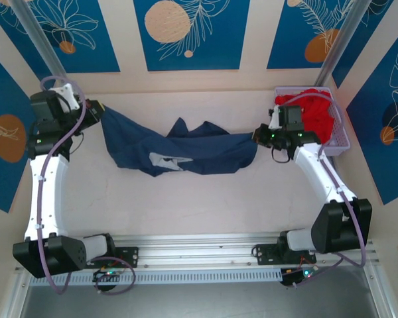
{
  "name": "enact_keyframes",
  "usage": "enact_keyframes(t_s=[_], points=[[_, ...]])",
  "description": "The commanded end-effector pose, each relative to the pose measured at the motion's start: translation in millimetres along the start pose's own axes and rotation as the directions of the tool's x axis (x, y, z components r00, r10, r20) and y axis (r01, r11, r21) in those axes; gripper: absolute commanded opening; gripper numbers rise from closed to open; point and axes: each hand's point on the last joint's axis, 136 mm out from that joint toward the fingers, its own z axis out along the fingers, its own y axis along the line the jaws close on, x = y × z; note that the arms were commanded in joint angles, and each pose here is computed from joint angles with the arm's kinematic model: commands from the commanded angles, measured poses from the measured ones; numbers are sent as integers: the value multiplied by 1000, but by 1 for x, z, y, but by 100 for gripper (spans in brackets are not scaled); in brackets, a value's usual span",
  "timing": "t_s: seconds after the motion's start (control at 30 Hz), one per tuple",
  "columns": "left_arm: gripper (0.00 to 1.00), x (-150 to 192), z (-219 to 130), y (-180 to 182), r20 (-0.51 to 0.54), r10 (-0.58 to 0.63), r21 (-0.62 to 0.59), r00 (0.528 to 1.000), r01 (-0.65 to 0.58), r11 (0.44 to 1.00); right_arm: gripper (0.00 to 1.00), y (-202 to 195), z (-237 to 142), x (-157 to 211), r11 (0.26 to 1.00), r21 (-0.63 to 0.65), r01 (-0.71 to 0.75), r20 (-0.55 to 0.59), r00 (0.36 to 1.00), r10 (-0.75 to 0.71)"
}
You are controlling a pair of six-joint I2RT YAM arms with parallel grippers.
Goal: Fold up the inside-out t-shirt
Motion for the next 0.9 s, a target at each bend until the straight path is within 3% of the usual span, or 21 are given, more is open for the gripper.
enact_keyframes(t_s=[0.0, 0.07, 0.13, 0.33, 0.57, 0.7, 0.87], points=[[0, 32, 5, 19, -78, -32, -25, 996, 30, 999, 3, -6, 23, 99, 996, 39, -81, -273, 958, 88], [0, 51, 10, 28, -124, -50, -33, 991, 46, 998, 14, -14, 32, 134, 994, 77, -83, -349, 931, 105], [0, 68, 16, 35, -164, -66, -33, 984, 61, 998, 31, -24, 37, 141, 992, 106, -71, -362, 926, 105], [0, 93, 21, 40, -228, -96, -13, 969, 95, 995, 51, -16, 49, 75, 985, 147, 88, -240, 969, -51], [0, 101, 23, 43, -242, -106, -10, 964, 107, 994, 54, -13, 98, 35, 964, 153, 216, -262, 950, -171], [0, 100, 21, 39, -245, -102, 1, 964, 105, 994, 55, -24, 109, 49, 926, 223, 304, -367, 907, -209], [0, 103, 22, 41, -254, -104, -3, 962, 106, 994, 53, -26, 93, 79, 922, 225, 314, -417, 887, -200]])
